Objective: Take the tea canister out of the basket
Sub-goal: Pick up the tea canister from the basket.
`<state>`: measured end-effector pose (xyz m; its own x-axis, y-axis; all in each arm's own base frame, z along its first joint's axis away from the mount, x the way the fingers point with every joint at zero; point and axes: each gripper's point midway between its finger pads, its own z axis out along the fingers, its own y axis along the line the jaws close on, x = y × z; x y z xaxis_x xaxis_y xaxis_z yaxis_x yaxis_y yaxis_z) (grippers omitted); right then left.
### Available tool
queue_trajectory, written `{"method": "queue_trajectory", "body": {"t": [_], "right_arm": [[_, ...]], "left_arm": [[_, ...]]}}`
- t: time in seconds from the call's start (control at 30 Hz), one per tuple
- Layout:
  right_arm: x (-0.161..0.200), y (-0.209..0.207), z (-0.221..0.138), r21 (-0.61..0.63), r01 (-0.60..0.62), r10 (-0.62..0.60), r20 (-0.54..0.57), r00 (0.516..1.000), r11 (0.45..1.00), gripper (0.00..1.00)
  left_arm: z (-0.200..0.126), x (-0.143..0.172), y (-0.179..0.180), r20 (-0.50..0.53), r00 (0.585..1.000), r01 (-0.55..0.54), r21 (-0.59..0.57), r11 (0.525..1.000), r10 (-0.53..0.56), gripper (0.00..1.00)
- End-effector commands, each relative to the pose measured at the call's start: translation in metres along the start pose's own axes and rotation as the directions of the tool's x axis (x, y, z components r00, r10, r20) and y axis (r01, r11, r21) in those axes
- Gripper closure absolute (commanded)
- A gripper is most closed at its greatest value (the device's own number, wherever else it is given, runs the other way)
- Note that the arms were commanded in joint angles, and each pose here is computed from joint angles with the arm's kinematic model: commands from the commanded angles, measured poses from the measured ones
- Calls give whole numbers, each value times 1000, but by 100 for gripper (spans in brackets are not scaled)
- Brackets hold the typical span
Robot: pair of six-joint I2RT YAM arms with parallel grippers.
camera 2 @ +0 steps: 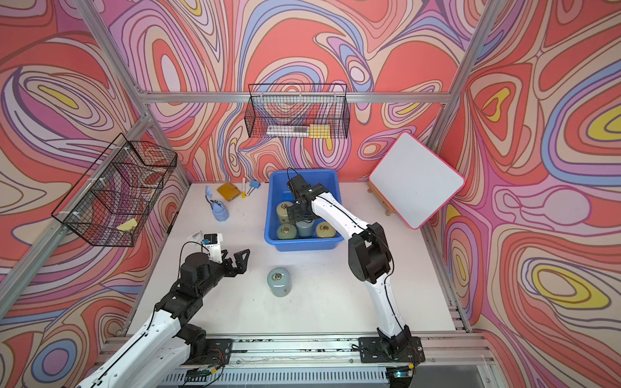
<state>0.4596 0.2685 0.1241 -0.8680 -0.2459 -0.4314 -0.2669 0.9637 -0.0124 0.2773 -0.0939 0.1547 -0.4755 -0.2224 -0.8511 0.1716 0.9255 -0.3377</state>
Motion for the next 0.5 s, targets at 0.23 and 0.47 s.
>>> {"method": "queue_trajectory", "body": {"t": [0.23,0.47], "right_arm": [[-1,-1,22,9,4,-4,-22,1000,1000,2],[4,-2,35,24,8,-7,-45,999,1000,4]], "left_arm": [[-1,-9,-2,19,1000,-20,-3,1000,20,1],[-1,-8,-2,17,1000,-20,-3,1000,20,1]]}}
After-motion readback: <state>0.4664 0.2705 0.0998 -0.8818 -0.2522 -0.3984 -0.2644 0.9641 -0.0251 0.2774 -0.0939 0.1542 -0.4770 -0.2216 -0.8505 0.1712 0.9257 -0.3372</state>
